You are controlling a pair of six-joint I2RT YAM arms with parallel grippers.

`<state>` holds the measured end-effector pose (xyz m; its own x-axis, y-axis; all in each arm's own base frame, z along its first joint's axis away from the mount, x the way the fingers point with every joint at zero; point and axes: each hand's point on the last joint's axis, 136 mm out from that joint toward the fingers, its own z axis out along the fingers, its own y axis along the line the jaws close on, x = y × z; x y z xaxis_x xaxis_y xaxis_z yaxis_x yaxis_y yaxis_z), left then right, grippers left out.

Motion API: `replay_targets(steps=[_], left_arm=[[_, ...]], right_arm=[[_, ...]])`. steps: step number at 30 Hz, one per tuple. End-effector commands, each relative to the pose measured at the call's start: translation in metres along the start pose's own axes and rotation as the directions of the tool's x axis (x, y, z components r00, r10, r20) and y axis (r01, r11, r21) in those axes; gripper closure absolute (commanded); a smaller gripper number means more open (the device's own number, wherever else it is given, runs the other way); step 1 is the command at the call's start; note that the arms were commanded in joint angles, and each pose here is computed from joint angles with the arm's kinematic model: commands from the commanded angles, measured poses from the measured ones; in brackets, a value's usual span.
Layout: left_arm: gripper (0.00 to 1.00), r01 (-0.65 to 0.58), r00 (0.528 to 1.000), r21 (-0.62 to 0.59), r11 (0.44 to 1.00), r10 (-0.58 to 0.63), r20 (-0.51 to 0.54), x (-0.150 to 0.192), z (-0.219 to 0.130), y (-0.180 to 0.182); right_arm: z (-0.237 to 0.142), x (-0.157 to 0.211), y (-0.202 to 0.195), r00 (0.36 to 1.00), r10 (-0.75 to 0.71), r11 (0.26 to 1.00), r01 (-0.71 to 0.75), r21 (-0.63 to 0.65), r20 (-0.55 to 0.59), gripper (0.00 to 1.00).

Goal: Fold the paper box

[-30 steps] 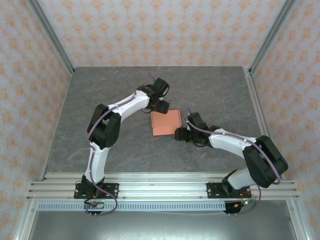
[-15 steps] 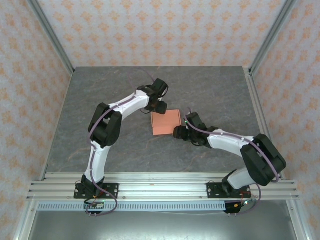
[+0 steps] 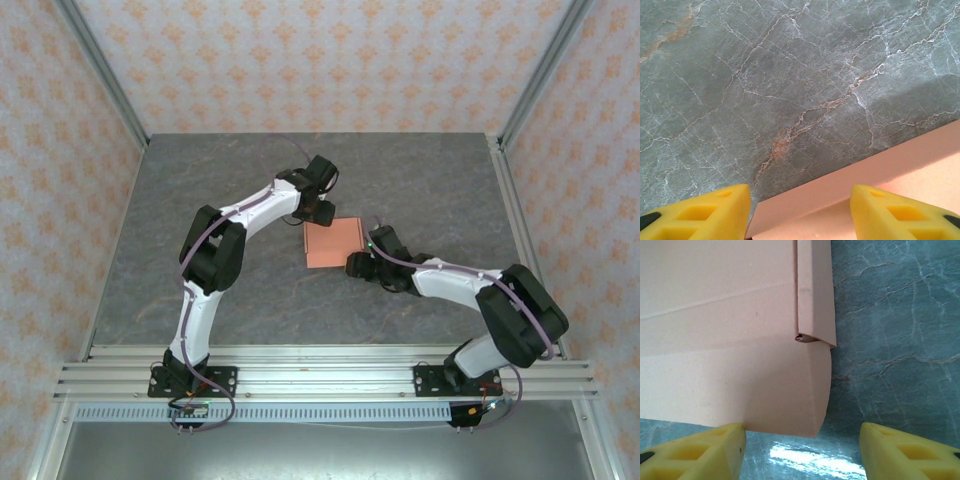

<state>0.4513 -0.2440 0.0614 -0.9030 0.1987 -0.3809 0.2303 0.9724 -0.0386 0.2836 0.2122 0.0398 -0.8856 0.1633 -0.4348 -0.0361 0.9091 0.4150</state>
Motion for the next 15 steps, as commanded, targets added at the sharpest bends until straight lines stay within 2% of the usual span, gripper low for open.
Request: replay_targets(steps=[1,15], left_arm=[[0.45,0.004,0.997,-0.027,1.0,-0.006,-0.081,0.019,0.015,0.011],[0.47,-0.005,0.994,-0.019,1.0,0.003,-0.107,0.025,0.021,0.01]], right_arm=[[0.007,-0.004,-0.005,1.0,-0.002,0.999,0.001,0.035,0.026,0.39],[0.014,-0.017,-0.003,0.997,0.002,0.999,-0.005,0.043,0.077,0.4]])
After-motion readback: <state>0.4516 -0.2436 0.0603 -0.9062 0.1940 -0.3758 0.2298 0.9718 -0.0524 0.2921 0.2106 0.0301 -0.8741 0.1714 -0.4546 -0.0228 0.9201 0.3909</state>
